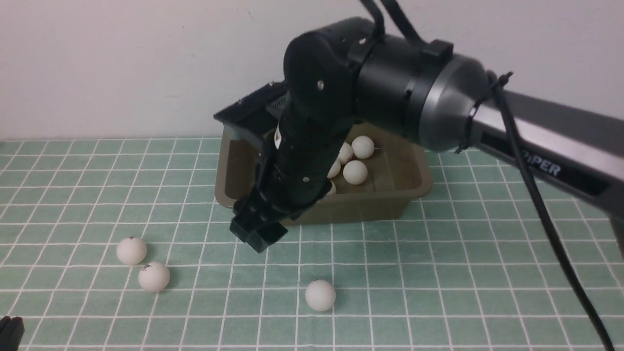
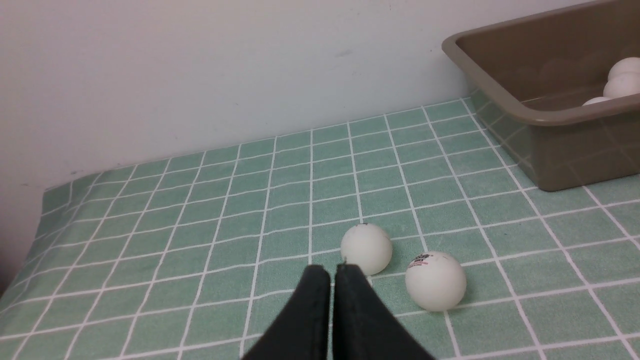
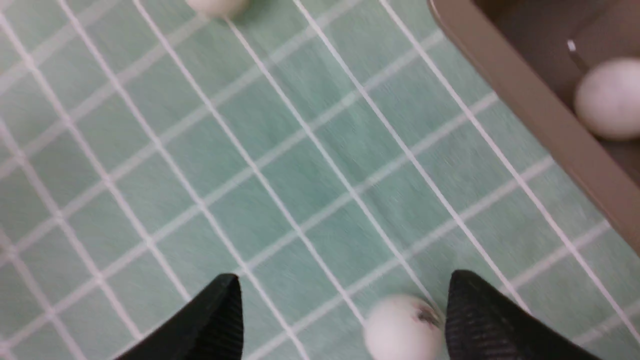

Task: Put the table tennis balls in the box on the green coffee tablecloth.
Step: 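Reach for and grasp a ping pong ball on the table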

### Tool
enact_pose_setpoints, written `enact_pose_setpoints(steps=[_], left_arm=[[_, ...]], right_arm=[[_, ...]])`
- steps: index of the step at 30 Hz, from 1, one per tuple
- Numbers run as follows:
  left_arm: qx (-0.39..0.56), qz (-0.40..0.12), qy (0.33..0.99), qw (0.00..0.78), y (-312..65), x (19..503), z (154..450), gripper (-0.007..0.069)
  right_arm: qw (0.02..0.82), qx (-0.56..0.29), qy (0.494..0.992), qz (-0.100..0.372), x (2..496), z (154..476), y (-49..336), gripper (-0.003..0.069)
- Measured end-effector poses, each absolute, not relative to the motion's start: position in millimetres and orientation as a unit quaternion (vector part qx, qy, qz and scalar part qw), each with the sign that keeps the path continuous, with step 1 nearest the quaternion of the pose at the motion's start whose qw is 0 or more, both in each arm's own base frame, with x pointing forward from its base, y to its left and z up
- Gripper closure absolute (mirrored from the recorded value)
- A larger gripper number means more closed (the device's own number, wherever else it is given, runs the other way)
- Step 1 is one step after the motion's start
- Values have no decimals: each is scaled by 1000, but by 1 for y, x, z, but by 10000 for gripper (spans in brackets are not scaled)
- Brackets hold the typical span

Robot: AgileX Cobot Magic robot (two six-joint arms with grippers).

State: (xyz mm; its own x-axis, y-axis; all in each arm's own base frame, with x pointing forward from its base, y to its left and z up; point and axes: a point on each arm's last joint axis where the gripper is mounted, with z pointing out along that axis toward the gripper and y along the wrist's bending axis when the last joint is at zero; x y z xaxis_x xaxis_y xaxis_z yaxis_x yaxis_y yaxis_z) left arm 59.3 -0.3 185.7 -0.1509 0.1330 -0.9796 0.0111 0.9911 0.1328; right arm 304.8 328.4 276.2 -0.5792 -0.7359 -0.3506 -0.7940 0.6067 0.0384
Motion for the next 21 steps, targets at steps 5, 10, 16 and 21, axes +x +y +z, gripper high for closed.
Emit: enact_pose_setpoints(steps=[5, 10, 16, 21], left_arm=[[48, 47, 757, 650, 0, 59, 186, 629], [48, 47, 757, 650, 0, 59, 186, 629], [48, 47, 757, 650, 0, 59, 186, 629], [48, 47, 757, 650, 0, 59, 186, 629]], right_arm=[[132, -426, 894, 37, 305, 253, 318, 167], [99, -430, 897, 18, 307, 224, 319, 167], [74, -426, 902, 11, 311, 197, 324, 167], [55, -425, 904, 2, 314, 176, 326, 167]])
